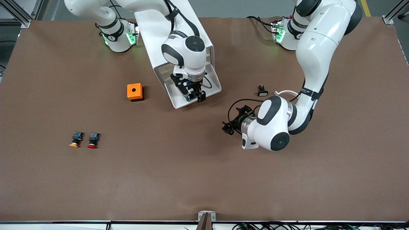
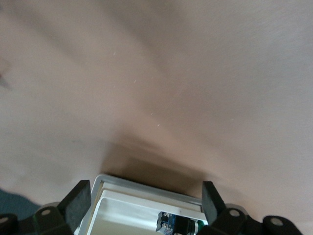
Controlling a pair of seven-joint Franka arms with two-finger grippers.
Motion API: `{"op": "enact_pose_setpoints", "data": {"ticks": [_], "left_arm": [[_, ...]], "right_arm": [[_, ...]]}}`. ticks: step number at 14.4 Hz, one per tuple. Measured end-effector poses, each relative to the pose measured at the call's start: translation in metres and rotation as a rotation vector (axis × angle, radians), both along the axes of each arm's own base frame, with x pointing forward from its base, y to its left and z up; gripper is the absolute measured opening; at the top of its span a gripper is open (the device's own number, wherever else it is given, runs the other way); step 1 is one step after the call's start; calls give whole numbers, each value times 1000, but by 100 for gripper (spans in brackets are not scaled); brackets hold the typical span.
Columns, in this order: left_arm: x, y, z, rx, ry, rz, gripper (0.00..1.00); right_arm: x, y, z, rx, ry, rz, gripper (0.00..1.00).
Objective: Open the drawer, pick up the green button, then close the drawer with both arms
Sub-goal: 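Lift the green button with the right gripper while the left gripper shuts the drawer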
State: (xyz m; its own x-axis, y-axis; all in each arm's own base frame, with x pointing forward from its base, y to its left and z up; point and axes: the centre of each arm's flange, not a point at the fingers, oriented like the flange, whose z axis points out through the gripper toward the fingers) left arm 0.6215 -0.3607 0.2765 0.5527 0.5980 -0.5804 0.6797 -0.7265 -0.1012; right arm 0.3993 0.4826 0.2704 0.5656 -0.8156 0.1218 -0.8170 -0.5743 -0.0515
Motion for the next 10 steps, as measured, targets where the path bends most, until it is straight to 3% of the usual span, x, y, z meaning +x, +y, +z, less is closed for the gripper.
{"op": "enact_pose_setpoints", "data": {"ticks": [4, 10], "left_arm": [[10, 7, 10, 63, -144, -77, 100], [13, -3, 12, 145, -300, -184, 100]], "right_arm": [[1, 1, 2, 2, -8, 4, 45], [1, 1, 4, -1, -16, 12, 43]]}}
